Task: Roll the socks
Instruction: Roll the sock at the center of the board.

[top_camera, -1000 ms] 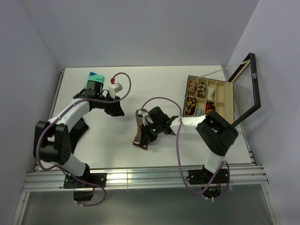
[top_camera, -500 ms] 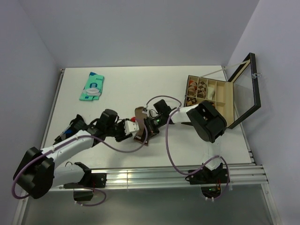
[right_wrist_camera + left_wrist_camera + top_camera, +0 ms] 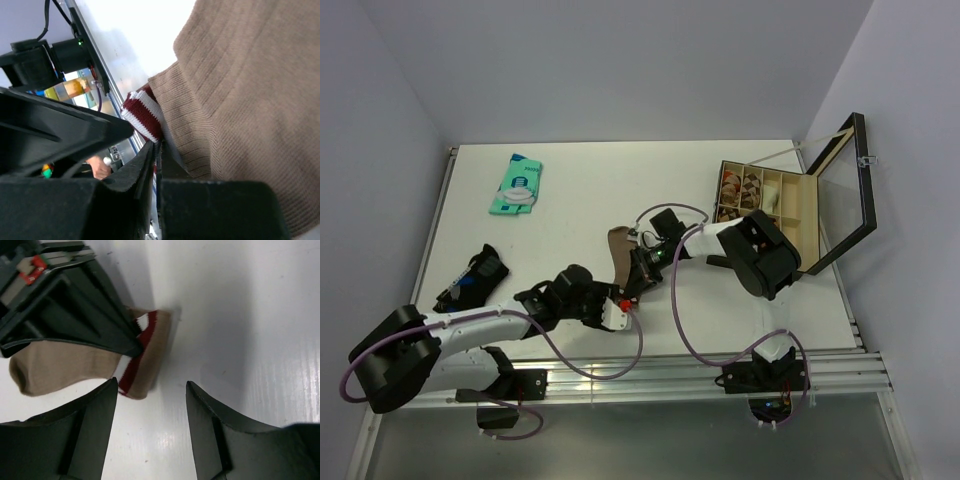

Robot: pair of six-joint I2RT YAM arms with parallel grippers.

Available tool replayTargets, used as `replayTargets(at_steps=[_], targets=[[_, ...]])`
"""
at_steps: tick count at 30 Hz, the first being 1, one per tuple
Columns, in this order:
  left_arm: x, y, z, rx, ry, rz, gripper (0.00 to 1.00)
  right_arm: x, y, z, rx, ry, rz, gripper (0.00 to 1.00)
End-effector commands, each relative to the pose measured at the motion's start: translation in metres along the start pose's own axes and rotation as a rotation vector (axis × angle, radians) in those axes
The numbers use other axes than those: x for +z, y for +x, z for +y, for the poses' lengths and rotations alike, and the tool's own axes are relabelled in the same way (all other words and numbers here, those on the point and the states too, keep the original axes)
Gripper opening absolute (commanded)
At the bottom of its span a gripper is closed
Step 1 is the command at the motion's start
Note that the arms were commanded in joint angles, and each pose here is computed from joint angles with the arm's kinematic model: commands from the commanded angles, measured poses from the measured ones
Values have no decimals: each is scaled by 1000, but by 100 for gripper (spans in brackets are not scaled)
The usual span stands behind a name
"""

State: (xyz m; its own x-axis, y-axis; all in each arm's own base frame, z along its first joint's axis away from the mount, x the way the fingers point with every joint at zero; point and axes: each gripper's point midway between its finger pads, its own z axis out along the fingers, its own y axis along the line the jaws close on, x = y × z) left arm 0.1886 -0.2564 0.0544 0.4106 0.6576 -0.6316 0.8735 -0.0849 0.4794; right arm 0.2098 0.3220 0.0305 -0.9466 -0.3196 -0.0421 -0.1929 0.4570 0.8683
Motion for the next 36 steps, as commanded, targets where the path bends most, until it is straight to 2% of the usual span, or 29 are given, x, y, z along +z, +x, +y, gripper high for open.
replayTargets(at_steps=[1,5,20,28,31,36], targets=[[9,-12,10,72,-57,-31,61,-4,-8,-9,13,25,-13,4],[18,-10,8,70,-45,-16,57,-5,-8,-9,9,28,-14,4],[39,-5,30,76,-125,18,53,-8,0,-13,8,27,5,3],[51,6,22,84,-52,73,53,-9,1,-15,7,29,7,2],[54,7,17,78,-12,85,47,-11,-1,-14,-4,40,-7,2],[55,10,4,47,106,129,25,-17,-8,-4,-21,38,-42,4]])
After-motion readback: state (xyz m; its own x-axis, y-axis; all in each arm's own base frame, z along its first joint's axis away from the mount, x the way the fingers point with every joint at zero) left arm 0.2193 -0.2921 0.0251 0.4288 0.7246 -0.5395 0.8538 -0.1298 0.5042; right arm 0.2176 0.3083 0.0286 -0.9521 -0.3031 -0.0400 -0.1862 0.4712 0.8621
